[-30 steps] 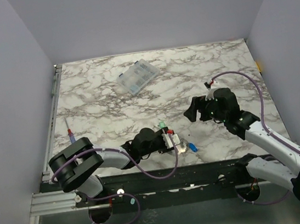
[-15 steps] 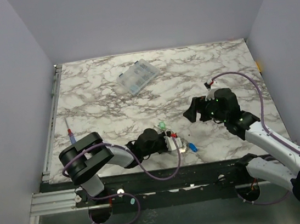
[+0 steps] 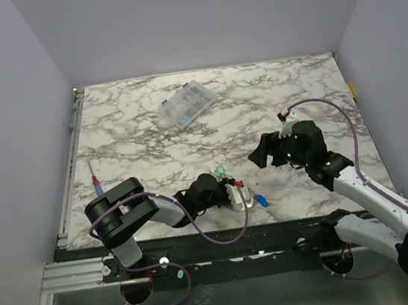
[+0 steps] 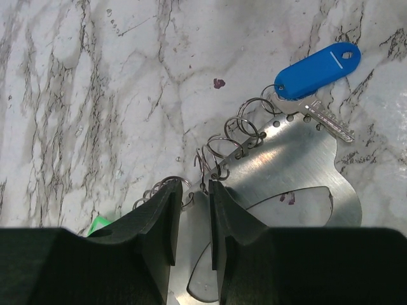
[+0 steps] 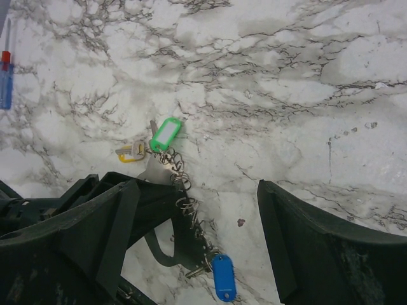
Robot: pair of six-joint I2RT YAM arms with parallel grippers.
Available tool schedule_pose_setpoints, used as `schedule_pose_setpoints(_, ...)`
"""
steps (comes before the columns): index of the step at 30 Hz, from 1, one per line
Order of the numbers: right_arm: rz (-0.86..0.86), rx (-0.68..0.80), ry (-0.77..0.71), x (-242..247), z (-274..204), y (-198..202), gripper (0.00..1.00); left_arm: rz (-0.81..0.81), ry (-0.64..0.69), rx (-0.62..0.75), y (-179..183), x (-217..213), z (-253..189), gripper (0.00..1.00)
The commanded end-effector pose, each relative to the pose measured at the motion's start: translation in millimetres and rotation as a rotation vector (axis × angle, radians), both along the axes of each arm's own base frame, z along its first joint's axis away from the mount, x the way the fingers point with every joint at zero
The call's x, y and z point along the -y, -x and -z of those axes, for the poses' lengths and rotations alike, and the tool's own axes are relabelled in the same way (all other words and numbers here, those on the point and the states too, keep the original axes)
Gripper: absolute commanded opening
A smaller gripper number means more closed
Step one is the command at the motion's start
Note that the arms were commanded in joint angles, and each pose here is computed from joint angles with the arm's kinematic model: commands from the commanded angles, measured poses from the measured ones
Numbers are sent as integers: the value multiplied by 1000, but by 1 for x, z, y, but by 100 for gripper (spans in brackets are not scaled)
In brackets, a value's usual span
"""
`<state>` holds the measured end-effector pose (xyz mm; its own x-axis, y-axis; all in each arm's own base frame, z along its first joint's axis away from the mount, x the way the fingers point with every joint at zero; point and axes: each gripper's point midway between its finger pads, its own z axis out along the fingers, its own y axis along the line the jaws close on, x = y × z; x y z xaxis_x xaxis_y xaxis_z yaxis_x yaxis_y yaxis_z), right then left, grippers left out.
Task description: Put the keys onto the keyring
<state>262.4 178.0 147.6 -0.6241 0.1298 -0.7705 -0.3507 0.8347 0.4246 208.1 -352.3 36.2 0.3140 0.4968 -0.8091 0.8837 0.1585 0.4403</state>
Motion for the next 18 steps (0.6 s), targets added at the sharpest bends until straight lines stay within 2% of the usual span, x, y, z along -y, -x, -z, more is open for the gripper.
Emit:
schedule_pose_setpoints(1,-23,26,-25,-3,-6,1,86,3,6,30,-5,9,-2,30)
schedule_pose_setpoints(10,-29,24,-30,-4,-6,2,86,-6,-8,18,-10,11,6,28)
schedule_pose_setpoints(18,-32,25,-34,-5,-7,2,86,-30,4,-6,-13,9,6,16)
